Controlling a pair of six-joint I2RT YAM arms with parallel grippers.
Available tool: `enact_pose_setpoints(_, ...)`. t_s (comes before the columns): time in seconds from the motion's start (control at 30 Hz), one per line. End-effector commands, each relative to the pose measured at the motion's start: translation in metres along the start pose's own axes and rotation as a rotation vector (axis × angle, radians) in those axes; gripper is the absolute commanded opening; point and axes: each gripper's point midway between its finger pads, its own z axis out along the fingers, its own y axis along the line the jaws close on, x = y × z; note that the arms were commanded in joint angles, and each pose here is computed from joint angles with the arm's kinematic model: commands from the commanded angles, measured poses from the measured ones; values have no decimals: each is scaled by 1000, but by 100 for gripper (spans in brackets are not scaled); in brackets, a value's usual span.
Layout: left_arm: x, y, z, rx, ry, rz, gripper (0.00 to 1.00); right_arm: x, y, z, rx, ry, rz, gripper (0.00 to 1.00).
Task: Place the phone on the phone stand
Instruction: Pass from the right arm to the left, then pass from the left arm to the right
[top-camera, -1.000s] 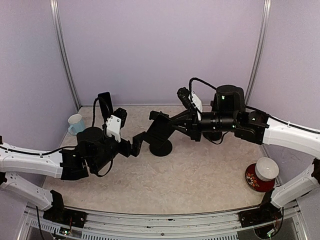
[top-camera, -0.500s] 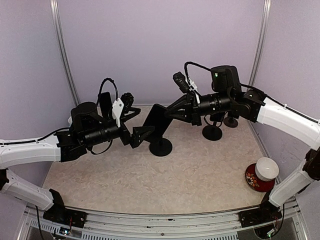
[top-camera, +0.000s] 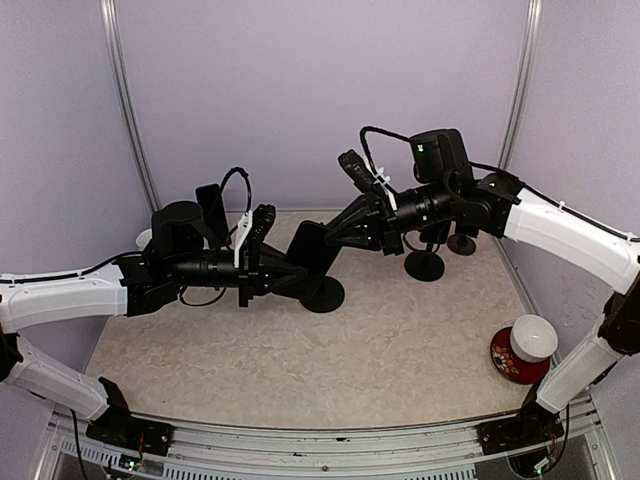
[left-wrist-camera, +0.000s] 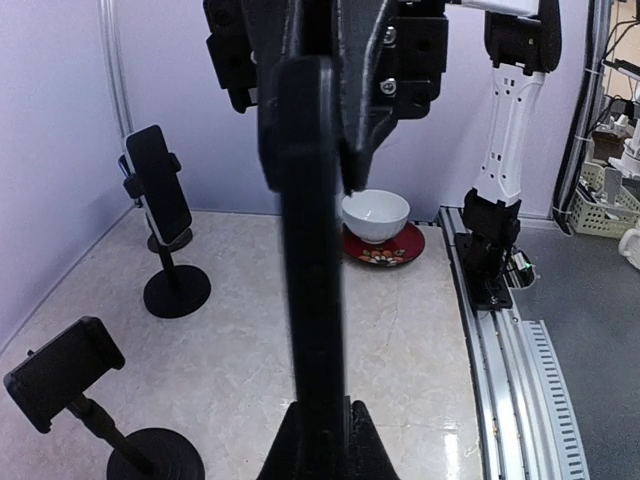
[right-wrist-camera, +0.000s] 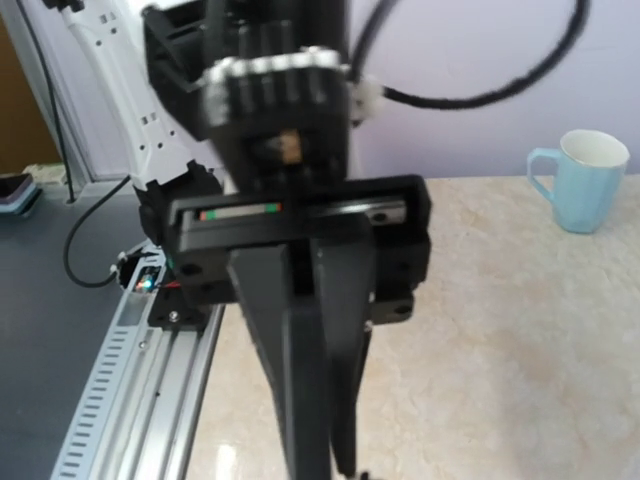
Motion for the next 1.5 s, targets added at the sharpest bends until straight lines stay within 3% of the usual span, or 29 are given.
enact_pose_setpoints(0.0,-10,-5,0,49,-21,20,0,-24,6,-6,-32,-66,-46,4)
enact_pose_setpoints(0.07,-12,-5,1,50,-27,15,0,-23,6,-5,-39,-81,-37,9)
enact_pose_setpoints(0.2,-19,-4,-2,40,-62,13,0,-26,5,-5,-28,-155,-22,46)
enact_pose_setpoints(0.3,-24,-6,-5,38,-98,13,0,-28,3,-6,-9,-211,3,61)
enact_pose_setpoints(0.5,-26,-11,-2,70,-115,2,0,-31,-2,-5,2,-293,25,62)
enact_pose_setpoints(0.87,-26,-16,9,89,-111,0,0,-32,9,2,-68,-357,13,48)
enact_pose_setpoints(1.47,-37,-18,4,79,-145,22,0,-8,7,17,-108,-318,64,51)
